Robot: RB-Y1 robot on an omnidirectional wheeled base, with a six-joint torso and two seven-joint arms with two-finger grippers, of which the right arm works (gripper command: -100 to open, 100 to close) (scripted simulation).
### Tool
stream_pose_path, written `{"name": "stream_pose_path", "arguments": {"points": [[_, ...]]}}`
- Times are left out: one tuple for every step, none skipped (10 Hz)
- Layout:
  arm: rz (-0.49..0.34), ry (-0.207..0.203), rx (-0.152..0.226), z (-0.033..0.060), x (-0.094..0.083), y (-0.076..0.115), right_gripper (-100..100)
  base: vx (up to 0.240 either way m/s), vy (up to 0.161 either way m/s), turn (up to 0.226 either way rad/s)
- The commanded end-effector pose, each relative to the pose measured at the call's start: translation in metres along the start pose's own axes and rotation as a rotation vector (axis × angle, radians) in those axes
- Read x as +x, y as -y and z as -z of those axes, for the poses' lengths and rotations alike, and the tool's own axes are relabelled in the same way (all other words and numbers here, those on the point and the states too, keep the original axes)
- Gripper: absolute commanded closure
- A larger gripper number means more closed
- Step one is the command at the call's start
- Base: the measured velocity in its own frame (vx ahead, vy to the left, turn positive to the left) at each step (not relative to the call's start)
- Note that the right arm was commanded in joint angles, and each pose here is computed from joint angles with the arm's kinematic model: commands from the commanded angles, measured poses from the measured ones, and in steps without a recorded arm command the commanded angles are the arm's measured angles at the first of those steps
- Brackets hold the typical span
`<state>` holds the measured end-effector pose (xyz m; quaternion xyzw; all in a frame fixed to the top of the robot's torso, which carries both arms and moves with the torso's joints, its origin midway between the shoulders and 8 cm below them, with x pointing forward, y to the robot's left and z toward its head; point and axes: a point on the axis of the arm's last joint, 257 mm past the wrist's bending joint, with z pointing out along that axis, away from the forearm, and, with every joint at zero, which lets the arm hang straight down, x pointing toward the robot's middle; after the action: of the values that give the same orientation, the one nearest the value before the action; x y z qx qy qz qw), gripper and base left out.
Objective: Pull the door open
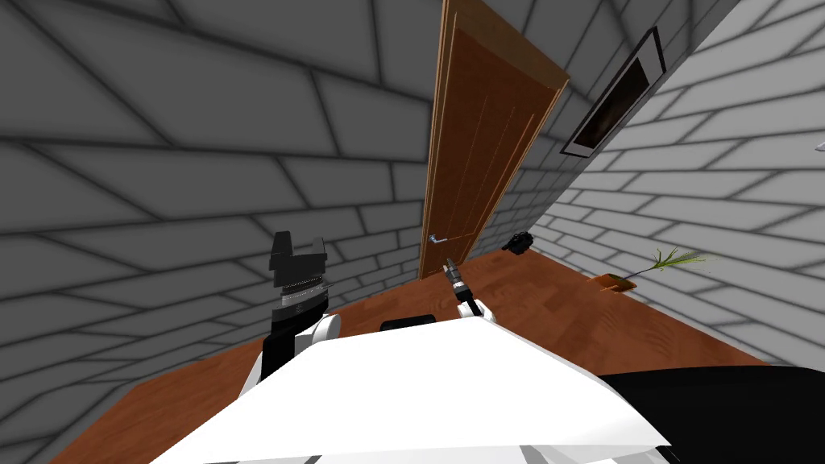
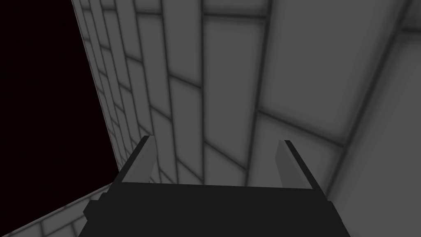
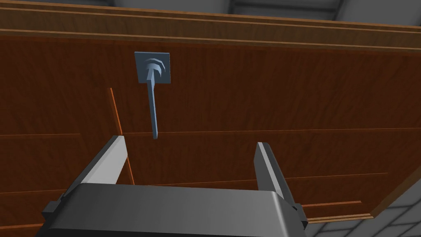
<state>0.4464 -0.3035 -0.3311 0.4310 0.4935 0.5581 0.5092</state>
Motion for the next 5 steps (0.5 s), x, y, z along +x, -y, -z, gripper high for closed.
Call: {"name": "stream_pose_path", "arguments": {"points": [[-0.003, 0.0, 0.013, 0.0025, -0.005, 0.006, -100, 0.078, -0.066, 0.101], [-0.004, 0.001, 0.022, 0.0041, -0.007, 0.01, -100, 0.081, -0.071, 0.084], [-0.004, 0.001, 0.022, 0.0041, -0.007, 0.01, -100, 0.047, -0.047, 0.032], [-0.005, 0.001, 0.031, 0.0057, -0.01, 0.014, -100, 0.04, -0.031, 0.062], [-0.006, 0.002, 0.039, 0.0074, -0.013, 0.018, -100, 0.053, -0.043, 0.084]]}}
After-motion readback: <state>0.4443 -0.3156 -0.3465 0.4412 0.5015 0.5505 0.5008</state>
